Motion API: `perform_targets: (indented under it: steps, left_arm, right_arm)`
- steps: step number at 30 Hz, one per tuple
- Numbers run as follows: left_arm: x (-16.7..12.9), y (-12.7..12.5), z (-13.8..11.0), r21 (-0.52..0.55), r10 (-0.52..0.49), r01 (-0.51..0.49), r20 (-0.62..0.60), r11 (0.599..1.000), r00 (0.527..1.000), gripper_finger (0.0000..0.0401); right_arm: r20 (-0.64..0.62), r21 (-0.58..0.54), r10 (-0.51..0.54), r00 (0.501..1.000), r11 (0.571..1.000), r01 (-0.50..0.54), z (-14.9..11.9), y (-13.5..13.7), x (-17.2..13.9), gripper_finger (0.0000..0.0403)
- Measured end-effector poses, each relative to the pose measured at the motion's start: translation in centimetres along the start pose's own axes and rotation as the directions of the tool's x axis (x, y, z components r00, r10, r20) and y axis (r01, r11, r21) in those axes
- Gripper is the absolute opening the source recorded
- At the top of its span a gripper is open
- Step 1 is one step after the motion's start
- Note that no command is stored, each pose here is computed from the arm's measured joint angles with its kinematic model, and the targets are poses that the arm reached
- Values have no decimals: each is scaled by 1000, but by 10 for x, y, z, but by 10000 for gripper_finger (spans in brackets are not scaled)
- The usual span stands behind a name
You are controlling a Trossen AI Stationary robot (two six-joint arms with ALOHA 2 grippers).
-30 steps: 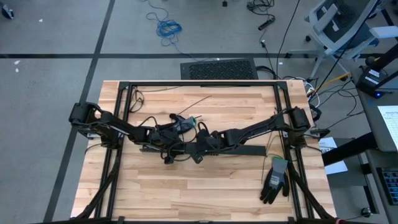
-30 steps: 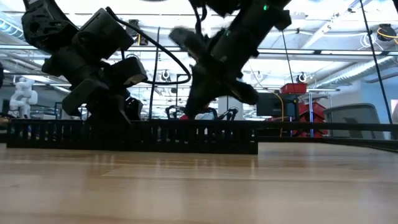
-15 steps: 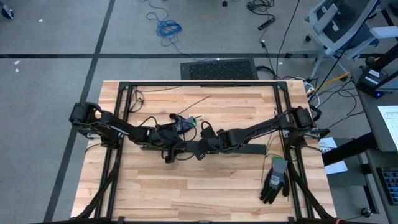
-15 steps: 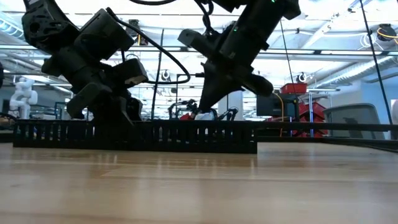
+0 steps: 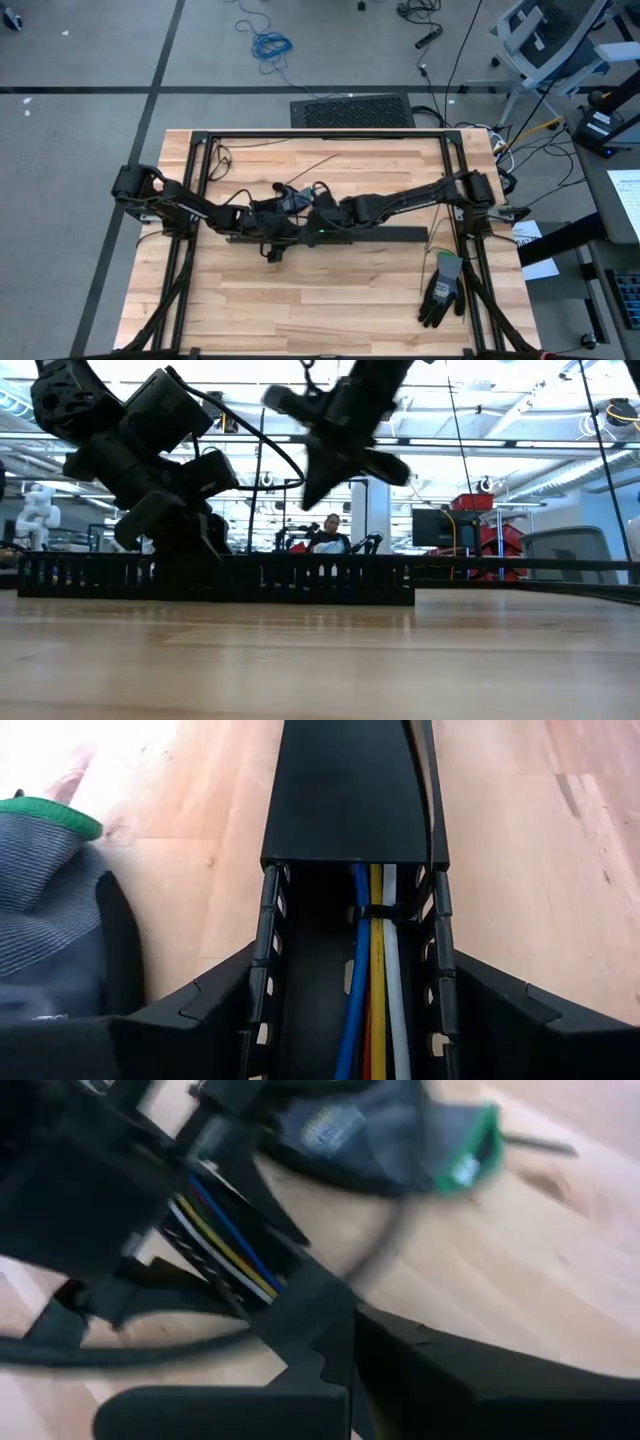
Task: Ziptie cables
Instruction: Close the black cable duct lid
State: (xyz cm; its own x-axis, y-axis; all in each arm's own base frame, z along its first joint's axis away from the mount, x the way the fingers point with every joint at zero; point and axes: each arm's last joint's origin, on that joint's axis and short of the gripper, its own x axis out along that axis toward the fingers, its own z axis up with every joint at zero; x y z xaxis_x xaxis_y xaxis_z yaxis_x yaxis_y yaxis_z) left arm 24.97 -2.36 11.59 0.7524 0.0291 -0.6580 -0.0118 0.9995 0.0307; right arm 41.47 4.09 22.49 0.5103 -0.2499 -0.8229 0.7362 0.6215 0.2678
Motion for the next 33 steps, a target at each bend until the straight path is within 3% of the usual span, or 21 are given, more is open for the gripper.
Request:
perform_targets:
  steps: [7,12,26,33]
  left_arm:
    - [0,0,0,-2,4,-4,0,1000,1000,265]
    - [0,-1,0,-16,1,-1,0,1000,1000,265]
    - [0,-4,-1,-4,0,0,-2,1000,1000,265]
    - [2,-4,-3,-1,16,-16,-15,1000,1000,265]
  right_arm:
    - [-183,-179,-187,965,972,154,-10,13,20,0]
    - [-207,-175,-279,938,954,245,-12,6,20,0]
    - [-253,-95,-258,932,966,242,-8,2,17,0]
    - [-285,-97,-158,946,986,136,-17,12,51,0]
